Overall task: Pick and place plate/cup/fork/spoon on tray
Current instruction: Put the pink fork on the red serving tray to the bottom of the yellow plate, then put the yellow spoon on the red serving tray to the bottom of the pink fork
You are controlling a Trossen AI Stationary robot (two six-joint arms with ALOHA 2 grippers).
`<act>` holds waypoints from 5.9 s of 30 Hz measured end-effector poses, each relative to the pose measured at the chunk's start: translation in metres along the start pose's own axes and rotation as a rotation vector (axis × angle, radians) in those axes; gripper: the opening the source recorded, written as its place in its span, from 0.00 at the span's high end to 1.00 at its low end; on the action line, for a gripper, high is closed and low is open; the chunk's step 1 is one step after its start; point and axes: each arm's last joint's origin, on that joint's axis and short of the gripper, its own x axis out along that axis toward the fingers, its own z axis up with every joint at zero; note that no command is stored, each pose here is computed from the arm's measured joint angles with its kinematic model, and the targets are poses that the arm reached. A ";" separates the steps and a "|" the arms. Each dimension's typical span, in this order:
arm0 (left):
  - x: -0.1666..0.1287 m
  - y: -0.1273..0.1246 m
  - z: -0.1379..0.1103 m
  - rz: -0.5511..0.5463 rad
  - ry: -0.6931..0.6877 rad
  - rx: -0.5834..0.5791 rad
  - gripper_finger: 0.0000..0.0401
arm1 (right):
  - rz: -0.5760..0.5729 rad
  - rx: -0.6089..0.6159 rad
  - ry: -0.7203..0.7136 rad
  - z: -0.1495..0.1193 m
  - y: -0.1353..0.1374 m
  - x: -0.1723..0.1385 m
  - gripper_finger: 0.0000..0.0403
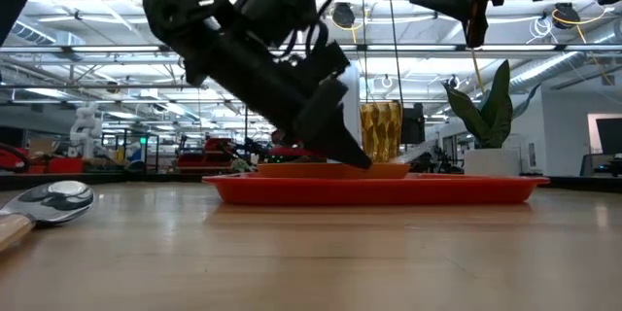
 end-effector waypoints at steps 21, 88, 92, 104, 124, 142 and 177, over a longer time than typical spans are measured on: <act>0.012 0.002 -0.020 0.062 0.080 0.032 0.85 | 0.001 0.001 0.004 0.000 0.000 0.000 0.61; -0.015 -0.008 -0.013 0.069 0.206 -0.068 0.99 | 0.021 -0.052 0.086 -0.008 -0.001 -0.001 0.61; -0.021 -0.012 -0.006 0.025 0.192 -0.091 0.97 | 0.021 -0.053 0.086 -0.007 -0.001 -0.001 0.61; -0.083 -0.081 0.015 -0.176 0.198 -0.323 0.98 | -0.030 -0.050 0.057 -0.007 -0.002 -0.001 0.61; -0.136 -0.170 -0.020 -0.191 0.280 -0.785 0.92 | 0.070 -0.013 0.087 -0.006 0.002 -0.001 0.61; -0.159 -0.183 -0.049 -0.018 0.363 -0.870 0.92 | 0.116 -0.043 0.120 -0.010 0.008 -0.004 0.61; -0.140 -0.125 -0.064 0.394 0.441 -0.521 0.92 | 0.143 -0.033 0.121 -0.010 0.009 -0.004 0.61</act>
